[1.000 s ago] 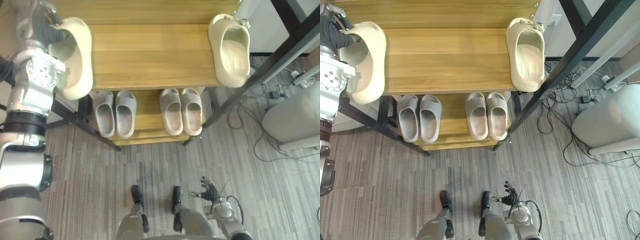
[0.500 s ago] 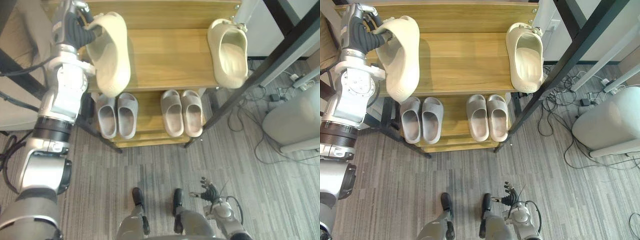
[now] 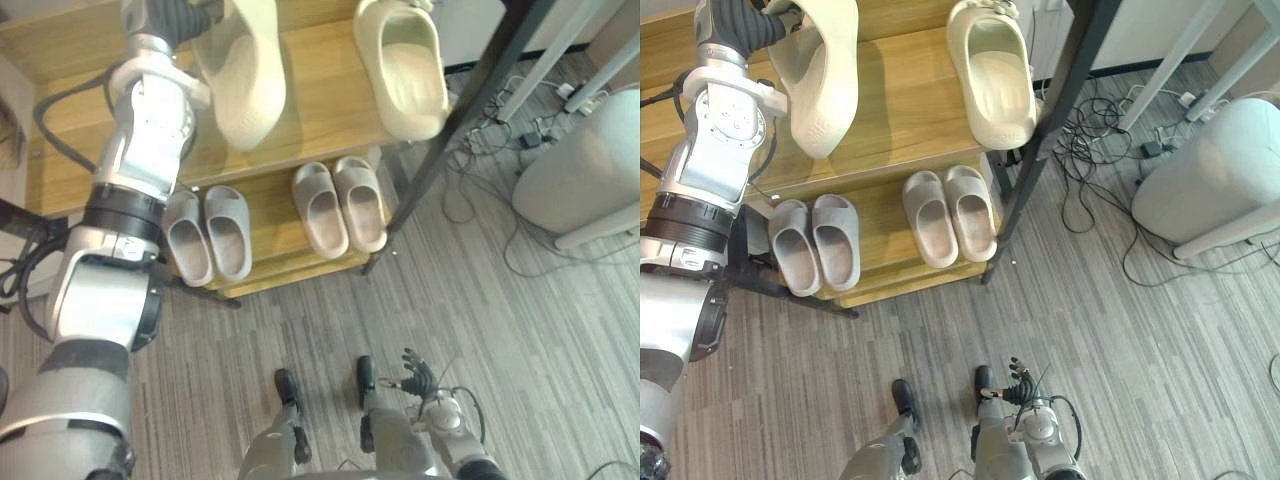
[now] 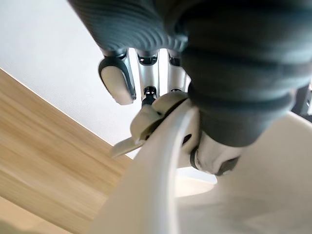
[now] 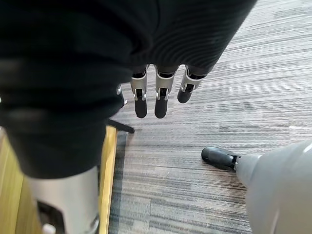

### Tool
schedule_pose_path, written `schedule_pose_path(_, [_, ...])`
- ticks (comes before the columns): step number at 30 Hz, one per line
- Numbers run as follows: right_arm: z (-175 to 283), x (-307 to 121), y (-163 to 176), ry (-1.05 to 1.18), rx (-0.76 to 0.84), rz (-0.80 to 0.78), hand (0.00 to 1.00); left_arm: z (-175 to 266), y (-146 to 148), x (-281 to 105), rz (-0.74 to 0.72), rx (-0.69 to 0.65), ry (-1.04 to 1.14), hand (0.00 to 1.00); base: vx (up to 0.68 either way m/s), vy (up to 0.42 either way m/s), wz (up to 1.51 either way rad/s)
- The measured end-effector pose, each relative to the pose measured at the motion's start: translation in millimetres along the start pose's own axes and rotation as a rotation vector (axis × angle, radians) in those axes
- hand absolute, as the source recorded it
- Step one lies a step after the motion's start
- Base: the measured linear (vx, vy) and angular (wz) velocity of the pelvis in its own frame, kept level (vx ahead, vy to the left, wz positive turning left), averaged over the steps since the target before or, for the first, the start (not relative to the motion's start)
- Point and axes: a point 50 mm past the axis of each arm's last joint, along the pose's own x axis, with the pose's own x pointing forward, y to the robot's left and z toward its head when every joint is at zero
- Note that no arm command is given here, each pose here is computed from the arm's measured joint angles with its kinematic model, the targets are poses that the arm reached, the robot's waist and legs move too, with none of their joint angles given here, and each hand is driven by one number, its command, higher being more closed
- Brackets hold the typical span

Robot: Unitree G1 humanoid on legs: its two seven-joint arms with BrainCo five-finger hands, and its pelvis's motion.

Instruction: Organize the slippers on the shoe rack

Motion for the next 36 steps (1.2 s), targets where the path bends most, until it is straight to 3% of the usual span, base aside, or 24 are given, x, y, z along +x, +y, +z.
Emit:
schedule_pose_path(14, [-1.3,-0.4,-1.3,0.007,0.033,-0.019,0.0,13.7,10.4,15.8,0.046,0.01,-0.013,1.0,-0.02,0.04,-0.1])
schedule_pose_path(15, [-1.3,-0.4,-1.2,0.007,0.033,-0.019,0.0,13.9,10.5,15.9,0.046,0.01,-0.013,0.0,0.0,0.059,0.01])
schedule_pose_path(36, [-0.8,-0.5,-2.1,0.001,0.034,-0.038,0.0,22.4,-6.8,15.1,0.03,-0.069,0.006,0.0,0.02,0.048,0.0])
